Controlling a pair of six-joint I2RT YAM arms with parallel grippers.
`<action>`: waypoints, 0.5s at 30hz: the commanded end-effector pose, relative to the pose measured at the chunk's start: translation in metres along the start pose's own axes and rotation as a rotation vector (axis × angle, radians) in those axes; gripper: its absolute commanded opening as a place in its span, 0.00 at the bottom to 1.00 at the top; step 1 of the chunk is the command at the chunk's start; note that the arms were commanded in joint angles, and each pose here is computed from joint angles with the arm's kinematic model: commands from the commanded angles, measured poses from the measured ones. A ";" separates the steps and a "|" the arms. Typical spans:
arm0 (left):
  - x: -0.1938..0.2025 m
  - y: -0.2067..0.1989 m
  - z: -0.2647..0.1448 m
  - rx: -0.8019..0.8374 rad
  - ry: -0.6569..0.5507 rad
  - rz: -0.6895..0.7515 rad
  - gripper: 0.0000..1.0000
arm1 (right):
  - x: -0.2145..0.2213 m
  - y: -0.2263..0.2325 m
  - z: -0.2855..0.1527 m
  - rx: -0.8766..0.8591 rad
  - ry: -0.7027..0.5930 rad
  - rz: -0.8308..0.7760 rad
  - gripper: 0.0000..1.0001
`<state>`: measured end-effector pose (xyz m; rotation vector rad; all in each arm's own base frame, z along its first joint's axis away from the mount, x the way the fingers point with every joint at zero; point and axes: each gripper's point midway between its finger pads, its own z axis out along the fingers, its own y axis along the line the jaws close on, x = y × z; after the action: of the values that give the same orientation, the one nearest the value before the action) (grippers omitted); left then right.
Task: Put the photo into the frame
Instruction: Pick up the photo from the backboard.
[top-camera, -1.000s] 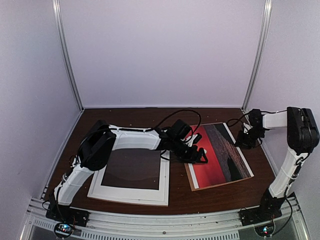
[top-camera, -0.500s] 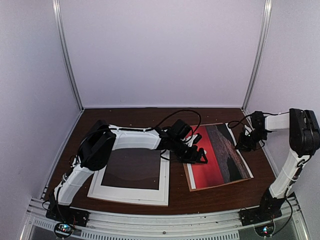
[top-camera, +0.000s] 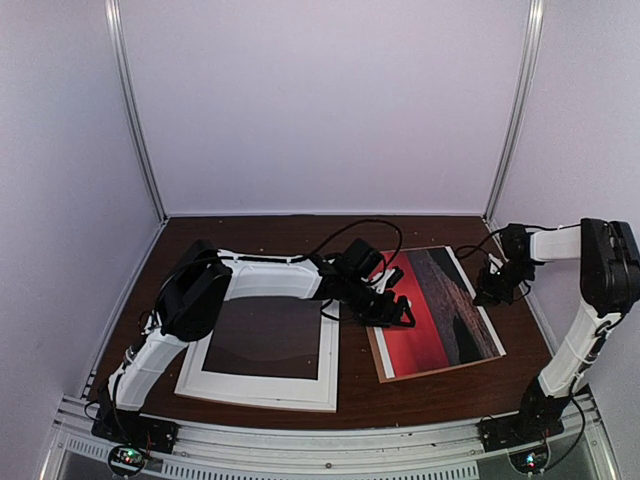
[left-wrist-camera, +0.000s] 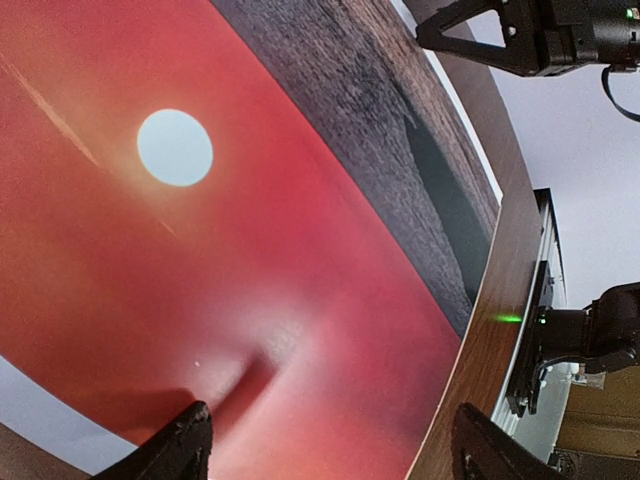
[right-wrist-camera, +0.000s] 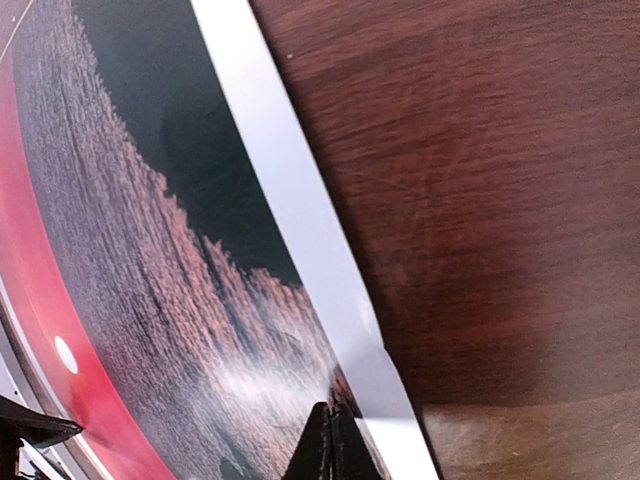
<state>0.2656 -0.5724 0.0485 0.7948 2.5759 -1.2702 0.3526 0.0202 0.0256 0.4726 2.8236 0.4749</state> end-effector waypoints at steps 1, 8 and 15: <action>0.037 0.041 0.017 -0.108 0.101 -0.076 0.84 | -0.002 -0.006 -0.014 0.064 -0.036 -0.011 0.05; 0.037 0.040 0.017 -0.108 0.104 -0.075 0.84 | 0.000 -0.024 -0.020 0.170 -0.044 0.006 0.27; 0.038 0.040 0.016 -0.109 0.106 -0.069 0.83 | 0.011 -0.030 -0.003 0.157 0.016 0.018 0.36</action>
<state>0.2656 -0.5723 0.0484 0.7950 2.5760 -1.2694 0.3443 -0.0019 0.0316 0.5144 2.8319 0.2815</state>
